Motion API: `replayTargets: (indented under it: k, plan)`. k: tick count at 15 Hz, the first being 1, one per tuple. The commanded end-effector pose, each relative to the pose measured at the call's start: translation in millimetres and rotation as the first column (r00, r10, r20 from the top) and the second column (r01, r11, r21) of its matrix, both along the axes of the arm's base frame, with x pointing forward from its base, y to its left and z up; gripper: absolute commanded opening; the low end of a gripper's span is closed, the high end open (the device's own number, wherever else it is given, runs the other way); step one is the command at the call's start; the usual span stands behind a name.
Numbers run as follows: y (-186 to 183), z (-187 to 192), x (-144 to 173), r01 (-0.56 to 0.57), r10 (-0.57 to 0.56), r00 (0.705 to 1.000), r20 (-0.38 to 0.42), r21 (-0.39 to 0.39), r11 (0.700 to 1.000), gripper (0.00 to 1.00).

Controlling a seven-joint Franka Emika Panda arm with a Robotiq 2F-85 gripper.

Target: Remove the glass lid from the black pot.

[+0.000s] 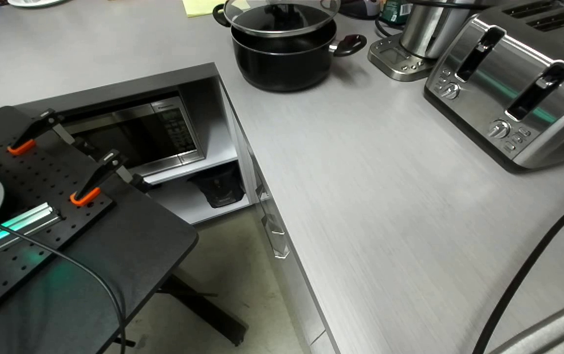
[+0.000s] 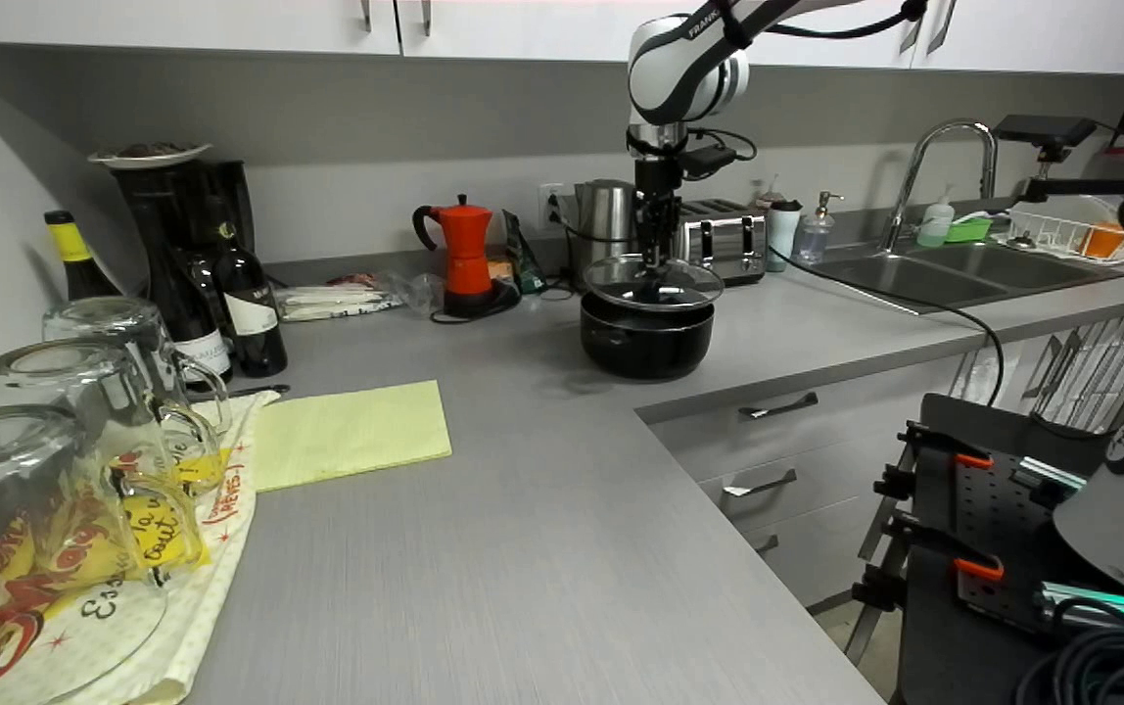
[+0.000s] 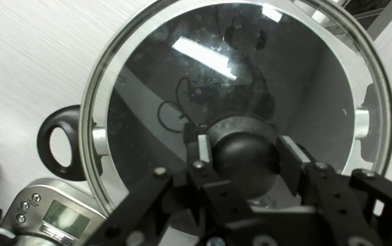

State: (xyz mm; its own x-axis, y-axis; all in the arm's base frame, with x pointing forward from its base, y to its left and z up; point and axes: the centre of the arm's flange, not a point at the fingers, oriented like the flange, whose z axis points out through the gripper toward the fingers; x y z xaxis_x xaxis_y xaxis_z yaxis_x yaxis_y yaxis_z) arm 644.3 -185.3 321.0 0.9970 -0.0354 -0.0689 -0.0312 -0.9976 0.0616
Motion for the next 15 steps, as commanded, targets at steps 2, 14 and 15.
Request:
replayTargets:
  k: [2,14,15]
  plan:
    - [9.1,27.4,-39.1,-0.034,0.034,0.999,0.023,-0.019,0.999,0.25]
    - [-45.3,33.1,-115.1,0.147,-0.148,0.989,0.015,0.068,0.987,0.25]
    - [-55.8,30.0,-120.5,0.18,-0.181,0.983,0.009,0.081,0.98,0.25]
